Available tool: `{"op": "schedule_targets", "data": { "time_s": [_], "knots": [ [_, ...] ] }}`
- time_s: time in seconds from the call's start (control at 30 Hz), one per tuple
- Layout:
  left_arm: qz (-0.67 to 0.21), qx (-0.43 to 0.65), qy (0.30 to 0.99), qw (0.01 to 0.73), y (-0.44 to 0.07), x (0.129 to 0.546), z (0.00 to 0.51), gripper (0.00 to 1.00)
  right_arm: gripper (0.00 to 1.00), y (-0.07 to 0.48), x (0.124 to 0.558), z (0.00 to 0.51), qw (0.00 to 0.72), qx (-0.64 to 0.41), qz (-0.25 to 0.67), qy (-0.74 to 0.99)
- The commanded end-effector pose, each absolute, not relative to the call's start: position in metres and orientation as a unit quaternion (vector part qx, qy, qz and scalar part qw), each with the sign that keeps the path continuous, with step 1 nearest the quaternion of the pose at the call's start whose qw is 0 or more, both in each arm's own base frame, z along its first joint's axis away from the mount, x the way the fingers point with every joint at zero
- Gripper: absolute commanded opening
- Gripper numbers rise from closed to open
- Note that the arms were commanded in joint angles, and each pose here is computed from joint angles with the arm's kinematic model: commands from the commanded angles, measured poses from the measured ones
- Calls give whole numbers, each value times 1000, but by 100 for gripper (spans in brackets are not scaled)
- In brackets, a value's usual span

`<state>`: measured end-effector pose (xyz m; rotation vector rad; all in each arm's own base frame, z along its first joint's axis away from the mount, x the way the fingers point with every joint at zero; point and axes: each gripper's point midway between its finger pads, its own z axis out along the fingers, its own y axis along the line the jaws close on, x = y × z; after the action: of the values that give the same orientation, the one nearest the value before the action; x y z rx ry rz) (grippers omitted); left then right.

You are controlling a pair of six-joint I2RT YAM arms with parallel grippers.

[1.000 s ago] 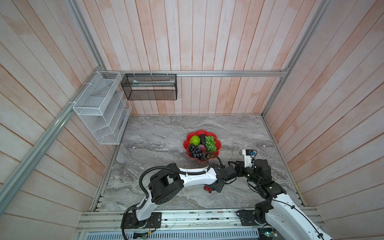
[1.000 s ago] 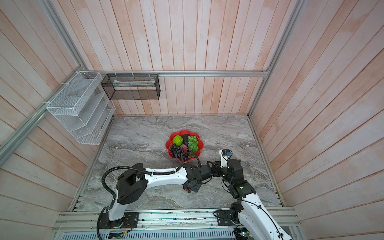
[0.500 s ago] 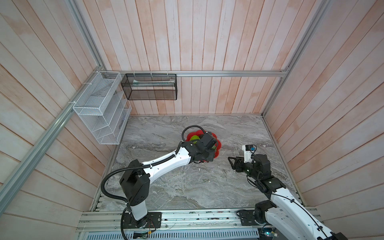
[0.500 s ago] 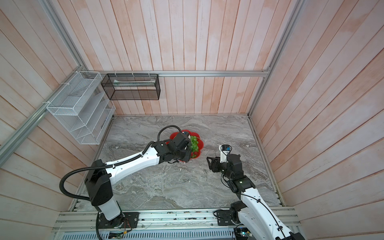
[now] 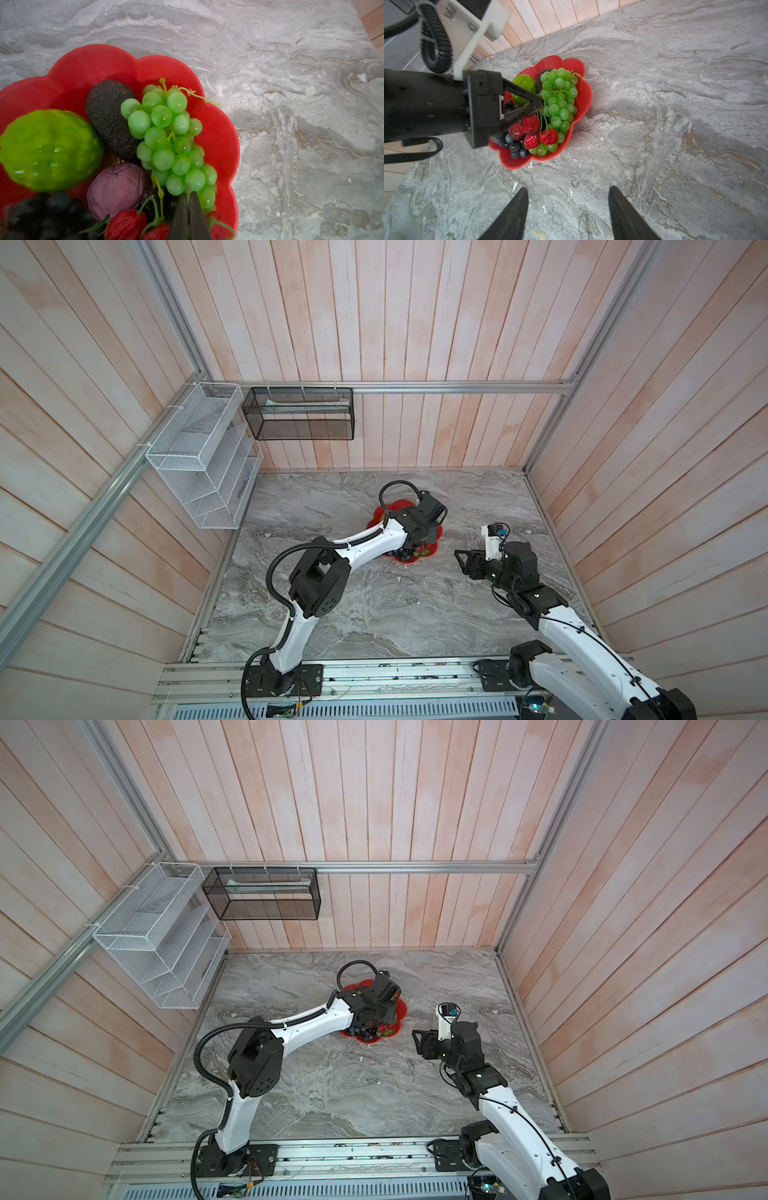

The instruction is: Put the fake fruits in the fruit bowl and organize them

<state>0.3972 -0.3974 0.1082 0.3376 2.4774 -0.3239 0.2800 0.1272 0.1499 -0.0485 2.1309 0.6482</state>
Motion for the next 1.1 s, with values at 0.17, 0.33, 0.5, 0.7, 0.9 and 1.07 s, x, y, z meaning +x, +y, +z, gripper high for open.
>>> {"op": "schedule_targets", "data": {
  "time_s": [0.17, 0.33, 0.5, 0.7, 0.9, 1.07],
  "knots": [
    [-112, 120, 927, 337, -403, 414, 120, 29, 63, 127, 286, 165, 460, -26, 259, 849],
    [-131, 118, 914, 364, -402, 415, 161, 55, 64, 126, 289, 177, 467, -27, 257, 846],
    [-126, 108, 911, 376, -372, 399, 201, 87, 68, 125, 294, 196, 479, -28, 249, 841],
    [-145, 61, 897, 414, -283, 369, 231, 100, 98, 110, 320, 230, 528, -32, 182, 829],
    [-140, -31, 863, 484, -150, 372, 236, 100, 98, 82, 347, 296, 685, -66, 54, 723],
    [-42, 19, 749, 661, -81, 350, 247, 100, 98, 58, 364, 277, 697, -85, -8, 712]
  ]
}}
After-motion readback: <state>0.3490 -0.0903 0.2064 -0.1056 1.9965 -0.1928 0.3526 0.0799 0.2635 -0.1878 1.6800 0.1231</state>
